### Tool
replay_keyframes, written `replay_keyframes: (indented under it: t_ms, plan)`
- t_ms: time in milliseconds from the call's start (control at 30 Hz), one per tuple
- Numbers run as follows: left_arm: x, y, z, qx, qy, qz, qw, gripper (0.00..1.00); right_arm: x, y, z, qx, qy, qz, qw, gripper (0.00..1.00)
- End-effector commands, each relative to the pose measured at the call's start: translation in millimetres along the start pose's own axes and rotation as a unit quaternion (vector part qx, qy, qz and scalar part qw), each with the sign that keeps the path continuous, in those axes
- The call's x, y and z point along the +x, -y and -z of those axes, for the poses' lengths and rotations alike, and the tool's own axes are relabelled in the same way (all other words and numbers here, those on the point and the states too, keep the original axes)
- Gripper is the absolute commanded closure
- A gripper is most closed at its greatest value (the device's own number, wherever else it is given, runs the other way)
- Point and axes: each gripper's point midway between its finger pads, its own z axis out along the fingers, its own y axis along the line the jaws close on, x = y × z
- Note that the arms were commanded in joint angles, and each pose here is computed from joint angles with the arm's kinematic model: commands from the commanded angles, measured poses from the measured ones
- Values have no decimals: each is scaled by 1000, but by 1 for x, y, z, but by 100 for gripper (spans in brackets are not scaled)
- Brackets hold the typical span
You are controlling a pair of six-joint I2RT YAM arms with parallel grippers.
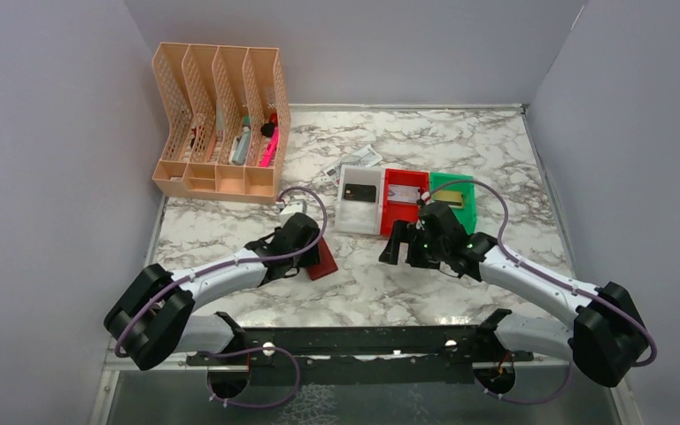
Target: Take the credit cards out of the card holder
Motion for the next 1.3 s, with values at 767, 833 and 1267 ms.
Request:
replay_keyframes:
  t_ms: [767, 833, 1267]
  plan:
    - [62, 103, 7, 199, -77, -80, 974, 54, -79, -2, -6, 100, 88, 69, 989, 3]
    - [61, 103, 8, 200, -75, -79, 974, 51, -93, -11, -11, 102, 91, 71, 988, 3]
    - [61, 96, 12, 194, -74, -79, 975, 45, -152, -23, -77, 151, 95, 79, 981, 0]
